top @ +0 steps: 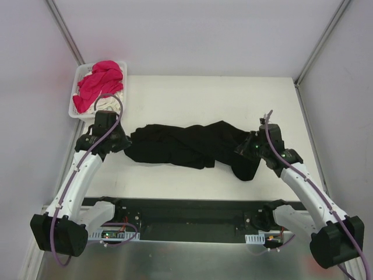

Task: Fold and stack the t-shirts

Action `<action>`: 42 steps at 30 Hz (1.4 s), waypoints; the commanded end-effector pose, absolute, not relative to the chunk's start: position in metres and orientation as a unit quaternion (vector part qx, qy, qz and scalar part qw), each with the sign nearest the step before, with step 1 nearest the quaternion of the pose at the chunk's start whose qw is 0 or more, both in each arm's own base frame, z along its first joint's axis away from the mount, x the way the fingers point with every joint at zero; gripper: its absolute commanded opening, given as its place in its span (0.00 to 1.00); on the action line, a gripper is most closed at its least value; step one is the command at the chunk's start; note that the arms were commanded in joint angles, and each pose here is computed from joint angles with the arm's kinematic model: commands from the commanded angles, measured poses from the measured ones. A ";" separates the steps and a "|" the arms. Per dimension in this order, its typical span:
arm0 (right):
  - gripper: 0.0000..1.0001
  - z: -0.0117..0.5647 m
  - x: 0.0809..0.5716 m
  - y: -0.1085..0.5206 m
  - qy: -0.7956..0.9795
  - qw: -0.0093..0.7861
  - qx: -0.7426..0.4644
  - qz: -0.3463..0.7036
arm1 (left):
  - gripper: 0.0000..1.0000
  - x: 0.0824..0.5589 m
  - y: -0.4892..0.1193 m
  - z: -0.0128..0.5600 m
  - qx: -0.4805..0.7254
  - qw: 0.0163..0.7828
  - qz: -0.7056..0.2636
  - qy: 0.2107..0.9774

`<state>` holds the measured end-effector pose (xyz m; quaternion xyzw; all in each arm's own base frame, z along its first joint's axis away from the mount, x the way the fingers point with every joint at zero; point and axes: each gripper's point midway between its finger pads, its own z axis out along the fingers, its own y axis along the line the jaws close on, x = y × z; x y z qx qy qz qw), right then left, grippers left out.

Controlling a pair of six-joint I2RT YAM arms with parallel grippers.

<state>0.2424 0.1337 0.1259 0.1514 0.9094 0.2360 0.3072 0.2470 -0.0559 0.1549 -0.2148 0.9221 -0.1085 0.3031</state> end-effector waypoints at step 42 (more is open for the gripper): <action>0.35 0.098 0.261 0.180 0.929 0.267 0.045 0.254 | 0.00 0.247 -0.036 0.138 -0.228 0.292 -0.067 0.926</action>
